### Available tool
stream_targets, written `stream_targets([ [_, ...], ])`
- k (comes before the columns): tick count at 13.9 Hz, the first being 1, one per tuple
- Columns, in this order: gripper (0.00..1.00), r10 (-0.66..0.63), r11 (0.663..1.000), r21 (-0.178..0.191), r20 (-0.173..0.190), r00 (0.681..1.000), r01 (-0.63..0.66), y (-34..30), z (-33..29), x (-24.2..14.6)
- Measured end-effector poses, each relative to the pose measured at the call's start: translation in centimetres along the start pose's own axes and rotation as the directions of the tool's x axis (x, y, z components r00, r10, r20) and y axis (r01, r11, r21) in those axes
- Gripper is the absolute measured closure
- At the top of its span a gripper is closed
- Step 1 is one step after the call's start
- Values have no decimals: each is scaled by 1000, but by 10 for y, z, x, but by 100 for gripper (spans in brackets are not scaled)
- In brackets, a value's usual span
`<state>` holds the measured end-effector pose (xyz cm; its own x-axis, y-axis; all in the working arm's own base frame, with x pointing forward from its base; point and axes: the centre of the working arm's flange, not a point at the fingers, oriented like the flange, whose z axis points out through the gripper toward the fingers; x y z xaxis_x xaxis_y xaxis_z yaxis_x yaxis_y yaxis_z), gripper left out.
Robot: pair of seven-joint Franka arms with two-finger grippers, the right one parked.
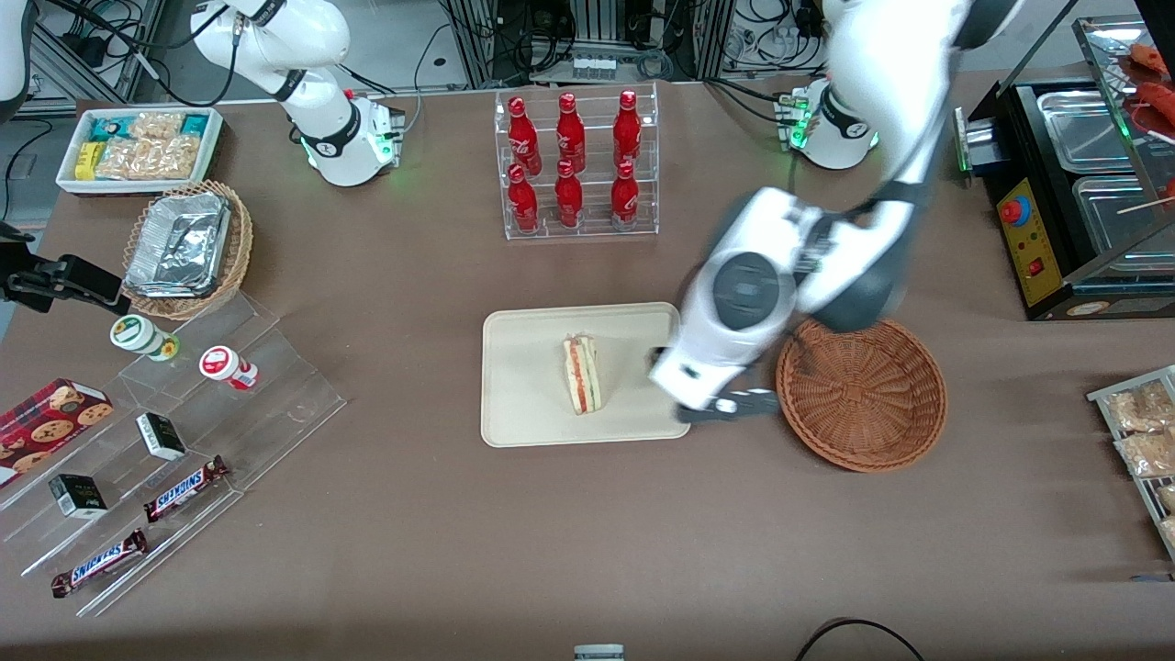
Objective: Place sandwich from basket to tray
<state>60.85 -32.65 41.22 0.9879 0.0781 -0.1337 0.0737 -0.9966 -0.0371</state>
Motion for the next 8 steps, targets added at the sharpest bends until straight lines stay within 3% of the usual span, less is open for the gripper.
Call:
stream_targets([
  [4,0,116,993,1,9,993,-116,-95,-22,5],
  [8,0,187,982,-7,-15,982,-187,-180,-54,-2],
])
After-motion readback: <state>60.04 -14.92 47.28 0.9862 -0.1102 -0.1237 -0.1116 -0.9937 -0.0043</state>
